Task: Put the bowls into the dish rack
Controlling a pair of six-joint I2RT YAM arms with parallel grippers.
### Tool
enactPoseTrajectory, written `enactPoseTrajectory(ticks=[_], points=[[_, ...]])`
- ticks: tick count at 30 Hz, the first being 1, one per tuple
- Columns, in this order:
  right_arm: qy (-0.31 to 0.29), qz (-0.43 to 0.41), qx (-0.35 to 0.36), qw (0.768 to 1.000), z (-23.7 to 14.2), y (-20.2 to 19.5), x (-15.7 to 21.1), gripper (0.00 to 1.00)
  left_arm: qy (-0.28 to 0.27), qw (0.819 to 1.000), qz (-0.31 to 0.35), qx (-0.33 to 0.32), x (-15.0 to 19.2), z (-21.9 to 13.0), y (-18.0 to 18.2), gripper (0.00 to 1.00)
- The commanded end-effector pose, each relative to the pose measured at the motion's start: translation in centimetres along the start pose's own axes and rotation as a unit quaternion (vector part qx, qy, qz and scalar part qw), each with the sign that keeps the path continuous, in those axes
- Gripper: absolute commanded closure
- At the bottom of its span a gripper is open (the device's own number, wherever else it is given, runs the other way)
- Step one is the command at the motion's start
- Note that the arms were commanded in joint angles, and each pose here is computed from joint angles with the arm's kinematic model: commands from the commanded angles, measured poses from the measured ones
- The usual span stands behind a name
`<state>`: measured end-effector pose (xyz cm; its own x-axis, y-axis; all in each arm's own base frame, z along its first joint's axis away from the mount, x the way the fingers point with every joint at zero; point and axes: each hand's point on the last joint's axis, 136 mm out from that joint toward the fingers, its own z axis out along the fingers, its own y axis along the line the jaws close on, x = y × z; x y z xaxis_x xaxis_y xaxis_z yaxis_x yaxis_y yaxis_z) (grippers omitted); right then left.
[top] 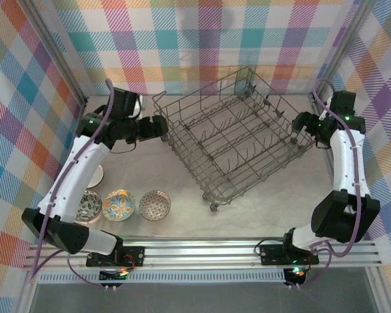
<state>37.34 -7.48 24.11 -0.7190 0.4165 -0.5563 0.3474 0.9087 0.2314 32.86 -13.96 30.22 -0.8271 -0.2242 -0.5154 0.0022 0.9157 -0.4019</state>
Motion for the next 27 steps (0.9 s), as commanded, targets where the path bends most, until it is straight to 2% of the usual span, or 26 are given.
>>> enactPoseTrajectory(ticks=[1, 6, 11, 19, 23, 27], points=[[-0.019, -0.026, -0.008, 0.999, -1.9, 0.7, -0.7, 0.01, 0.042, 0.999, -0.003, -0.030, 2.3, 0.1, 3.0, 0.17], [-0.027, -0.034, -0.063, 0.997, -2.5, 2.9, -1.2, 0.01, 0.103, 0.992, 0.017, -0.064, 5.4, 1.5, 5.5, 0.24], [-0.029, -0.045, -0.103, 0.993, -2.3, 4.6, -1.2, 0.01, 0.192, 0.970, 0.082, -0.122, 9.5, 3.5, 9.3, 0.35], [-0.018, -0.053, -0.129, 0.990, -1.8, 5.8, -0.5, 0.01, 0.274, 0.953, 0.099, -0.082, 13.5, 5.1, 9.4, 0.39], [-0.016, -0.055, -0.137, 0.989, -1.6, 6.2, -0.4, 0.01, 0.317, 0.939, 0.098, -0.094, 15.8, 6.1, 10.8, 0.39], [-0.015, -0.055, -0.138, 0.989, -1.6, 6.2, -0.3, 0.01, 0.335, 0.935, 0.090, -0.078, 17.0, 6.9, 10.5, 0.39]])
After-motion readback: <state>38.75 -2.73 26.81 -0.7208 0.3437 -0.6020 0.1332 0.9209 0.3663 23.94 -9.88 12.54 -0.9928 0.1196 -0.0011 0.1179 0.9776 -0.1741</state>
